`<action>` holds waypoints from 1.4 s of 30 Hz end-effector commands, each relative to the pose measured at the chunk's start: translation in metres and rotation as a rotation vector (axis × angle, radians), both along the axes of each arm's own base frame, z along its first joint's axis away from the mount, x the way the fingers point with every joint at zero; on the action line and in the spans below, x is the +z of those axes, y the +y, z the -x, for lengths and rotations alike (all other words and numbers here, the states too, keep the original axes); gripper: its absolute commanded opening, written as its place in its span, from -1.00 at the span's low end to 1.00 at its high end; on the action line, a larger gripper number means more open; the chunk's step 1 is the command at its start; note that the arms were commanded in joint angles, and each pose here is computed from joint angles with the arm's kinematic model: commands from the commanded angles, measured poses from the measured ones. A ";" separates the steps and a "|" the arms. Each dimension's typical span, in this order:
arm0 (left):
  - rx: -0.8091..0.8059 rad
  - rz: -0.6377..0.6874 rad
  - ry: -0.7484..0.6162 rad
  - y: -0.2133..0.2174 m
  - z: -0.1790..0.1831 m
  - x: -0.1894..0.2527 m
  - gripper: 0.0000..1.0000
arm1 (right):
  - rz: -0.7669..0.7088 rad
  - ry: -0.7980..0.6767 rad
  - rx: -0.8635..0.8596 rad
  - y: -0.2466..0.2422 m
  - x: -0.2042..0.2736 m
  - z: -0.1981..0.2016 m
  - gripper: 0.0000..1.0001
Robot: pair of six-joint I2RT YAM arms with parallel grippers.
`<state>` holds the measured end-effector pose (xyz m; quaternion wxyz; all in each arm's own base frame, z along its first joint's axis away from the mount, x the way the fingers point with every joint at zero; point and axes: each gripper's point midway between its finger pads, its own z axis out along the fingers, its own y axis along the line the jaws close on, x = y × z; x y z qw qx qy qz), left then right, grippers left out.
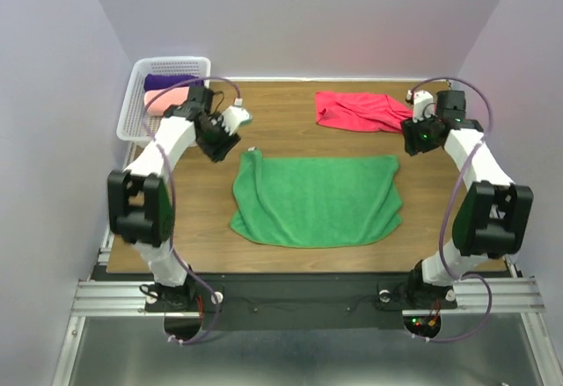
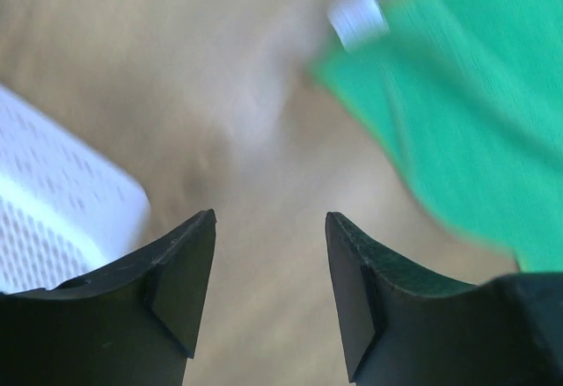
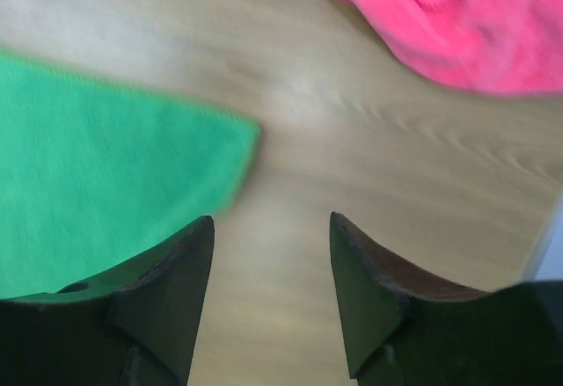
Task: Roll the towels
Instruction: Flatten the towel
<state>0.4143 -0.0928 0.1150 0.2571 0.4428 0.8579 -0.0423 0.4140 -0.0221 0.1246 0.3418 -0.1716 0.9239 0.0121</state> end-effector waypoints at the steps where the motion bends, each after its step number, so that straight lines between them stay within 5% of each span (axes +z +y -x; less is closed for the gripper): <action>1: -0.252 -0.042 0.070 0.010 0.105 0.019 0.18 | 0.039 0.156 0.251 0.009 0.012 0.084 -0.02; 6: -0.434 -0.125 0.221 0.020 0.184 -0.021 -0.07 | -0.005 0.367 0.425 0.024 -0.011 0.155 -0.24; 11: -0.599 -0.253 0.207 0.003 0.224 -0.058 -0.16 | 0.013 0.491 0.528 0.049 -0.045 0.201 -0.38; 28: -0.610 -0.123 0.090 -0.059 0.197 -0.069 -0.14 | -0.002 0.441 0.509 0.067 -0.069 0.187 -0.45; 42: -0.617 -0.286 0.239 -0.010 0.234 -0.124 -0.15 | 0.051 0.451 0.532 0.067 -0.080 0.205 -0.48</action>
